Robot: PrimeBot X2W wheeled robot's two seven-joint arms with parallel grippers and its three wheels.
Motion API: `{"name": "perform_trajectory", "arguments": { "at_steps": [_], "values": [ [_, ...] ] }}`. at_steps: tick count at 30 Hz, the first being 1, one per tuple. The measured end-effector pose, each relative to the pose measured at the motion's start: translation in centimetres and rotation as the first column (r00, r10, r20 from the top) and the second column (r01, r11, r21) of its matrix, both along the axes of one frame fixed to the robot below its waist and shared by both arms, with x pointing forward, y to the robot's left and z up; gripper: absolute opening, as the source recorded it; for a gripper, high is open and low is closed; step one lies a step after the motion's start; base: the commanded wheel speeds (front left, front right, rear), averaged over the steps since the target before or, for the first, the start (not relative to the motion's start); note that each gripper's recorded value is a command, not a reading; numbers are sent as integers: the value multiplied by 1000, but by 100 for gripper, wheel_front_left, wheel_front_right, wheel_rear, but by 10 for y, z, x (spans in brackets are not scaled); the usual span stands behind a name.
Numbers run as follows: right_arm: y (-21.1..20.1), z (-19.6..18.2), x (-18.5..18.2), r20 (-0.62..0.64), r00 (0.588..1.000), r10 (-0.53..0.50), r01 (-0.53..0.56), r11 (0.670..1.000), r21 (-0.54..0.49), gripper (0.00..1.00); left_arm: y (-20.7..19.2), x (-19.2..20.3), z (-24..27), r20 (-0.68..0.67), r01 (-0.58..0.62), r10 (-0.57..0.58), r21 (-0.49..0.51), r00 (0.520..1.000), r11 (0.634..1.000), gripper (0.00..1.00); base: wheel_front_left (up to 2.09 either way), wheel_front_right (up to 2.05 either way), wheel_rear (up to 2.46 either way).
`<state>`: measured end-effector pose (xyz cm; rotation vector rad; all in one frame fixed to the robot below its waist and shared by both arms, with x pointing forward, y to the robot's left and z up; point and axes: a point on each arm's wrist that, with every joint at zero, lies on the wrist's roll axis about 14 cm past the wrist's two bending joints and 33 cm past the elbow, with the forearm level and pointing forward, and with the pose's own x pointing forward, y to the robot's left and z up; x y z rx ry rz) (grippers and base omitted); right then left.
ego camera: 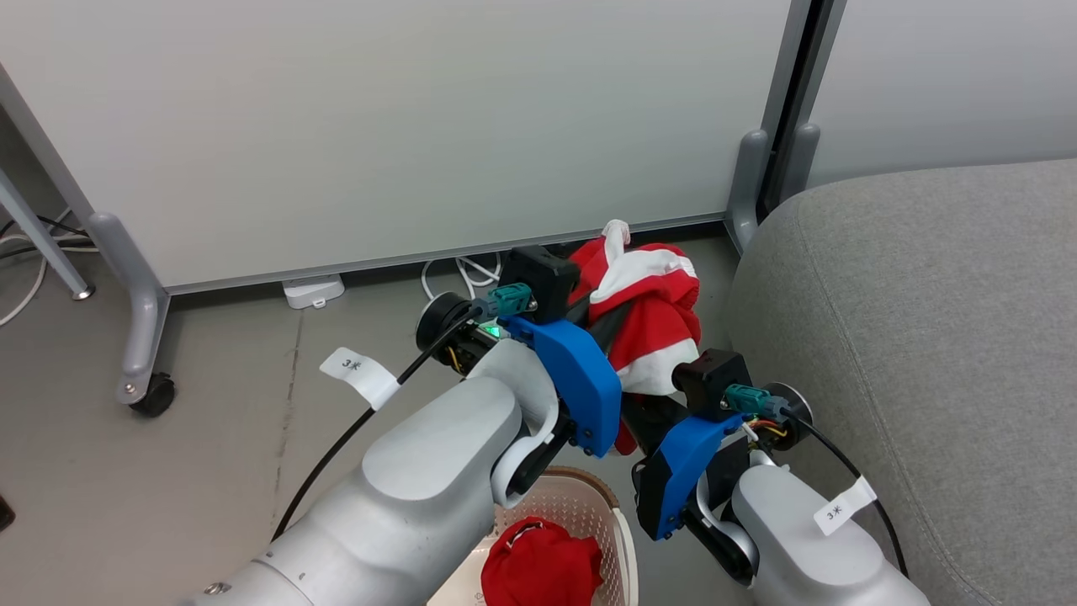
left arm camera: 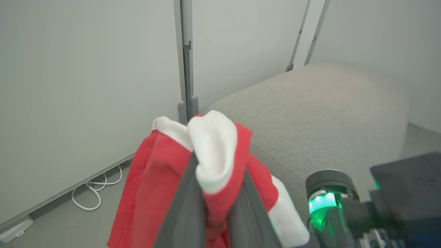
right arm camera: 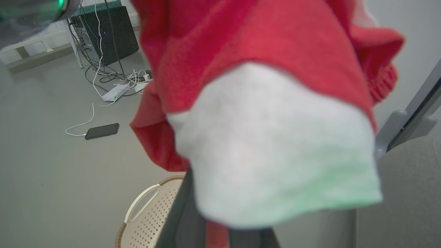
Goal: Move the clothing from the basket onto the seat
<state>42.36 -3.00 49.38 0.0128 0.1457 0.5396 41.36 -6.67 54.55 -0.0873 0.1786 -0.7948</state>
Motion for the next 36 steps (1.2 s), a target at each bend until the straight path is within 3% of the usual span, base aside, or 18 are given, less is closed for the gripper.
{"name": "perform_trajectory", "arguments": {
  "at_steps": [1, 18, 30, 36],
  "values": [
    [0, 1, 0, 2, 1000, -1, 1, 1000, 0, 0, 0, 0, 1, 2, 0, 0, -3, 1000, 1000, 100, 0, 0, 0],
    [-6, 4, 1, 20, 1000, -19, 19, 1000, 5, 0, 10, 4, 15, 90, -46, 53, -82, 995, 996, 100, 0, 0, 0],
    [-14, 10, 5, 56, 997, -44, 44, 999, 17, 0, 75, 0, -10, 91, -204, 218, -139, 972, 969, 100, 0, 0, 0],
    [-22, 14, 6, 81, 994, -69, 67, 997, 23, 0, 119, -12, -43, 60, -323, 331, -110, 942, 940, 100, 0, 0, 0]
  ]
}}
